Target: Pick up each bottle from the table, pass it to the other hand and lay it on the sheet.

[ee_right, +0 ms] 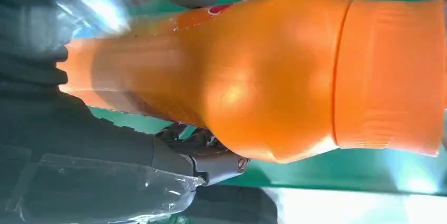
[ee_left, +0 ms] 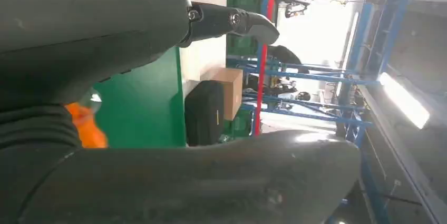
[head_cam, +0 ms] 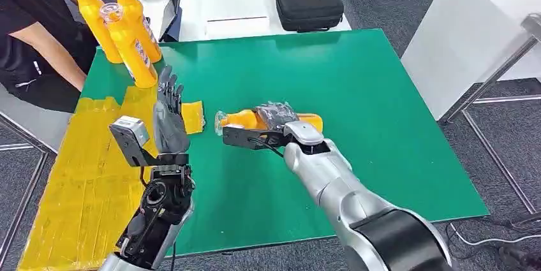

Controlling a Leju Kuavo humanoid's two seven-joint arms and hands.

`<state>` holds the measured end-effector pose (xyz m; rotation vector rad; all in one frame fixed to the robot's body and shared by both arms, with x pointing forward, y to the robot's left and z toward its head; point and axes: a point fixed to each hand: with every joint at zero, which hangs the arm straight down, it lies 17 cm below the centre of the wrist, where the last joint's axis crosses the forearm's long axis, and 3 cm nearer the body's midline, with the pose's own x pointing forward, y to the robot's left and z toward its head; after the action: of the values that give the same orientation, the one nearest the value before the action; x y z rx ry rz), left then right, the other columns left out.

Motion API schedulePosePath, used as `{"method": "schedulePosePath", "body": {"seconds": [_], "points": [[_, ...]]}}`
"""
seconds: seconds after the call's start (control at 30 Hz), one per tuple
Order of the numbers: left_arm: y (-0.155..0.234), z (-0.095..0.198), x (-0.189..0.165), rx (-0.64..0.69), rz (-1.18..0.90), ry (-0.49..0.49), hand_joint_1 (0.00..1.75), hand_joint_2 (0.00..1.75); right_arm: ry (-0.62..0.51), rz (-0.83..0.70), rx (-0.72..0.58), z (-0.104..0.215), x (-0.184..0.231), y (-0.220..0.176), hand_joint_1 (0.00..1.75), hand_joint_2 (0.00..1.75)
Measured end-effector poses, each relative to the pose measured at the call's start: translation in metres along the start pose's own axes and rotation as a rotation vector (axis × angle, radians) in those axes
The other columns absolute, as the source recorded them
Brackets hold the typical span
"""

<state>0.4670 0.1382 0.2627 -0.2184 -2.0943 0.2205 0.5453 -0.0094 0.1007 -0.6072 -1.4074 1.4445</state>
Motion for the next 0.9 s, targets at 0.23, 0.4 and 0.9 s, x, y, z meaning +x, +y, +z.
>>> {"method": "schedulePosePath", "body": {"seconds": [0.23, 0.4, 0.9], "points": [[0.003, 0.001, 0.001, 0.011, -0.007, -0.004, 0.00, 0.00, -0.010, -0.002, -0.001, 0.001, 0.006, 0.004, 1.75, 1.75], [0.031, 0.003, 0.004, 0.092, -0.079, -0.030, 0.00, 0.00, -0.007, 0.017, -0.048, -0.002, 0.008, -0.010, 1.75, 1.75], [0.149, 0.037, -0.067, 0.284, -0.119, 0.220, 0.00, 1.75, -0.162, -0.131, -0.513, 0.007, 0.041, -0.201, 1.75, 1.75]]}}
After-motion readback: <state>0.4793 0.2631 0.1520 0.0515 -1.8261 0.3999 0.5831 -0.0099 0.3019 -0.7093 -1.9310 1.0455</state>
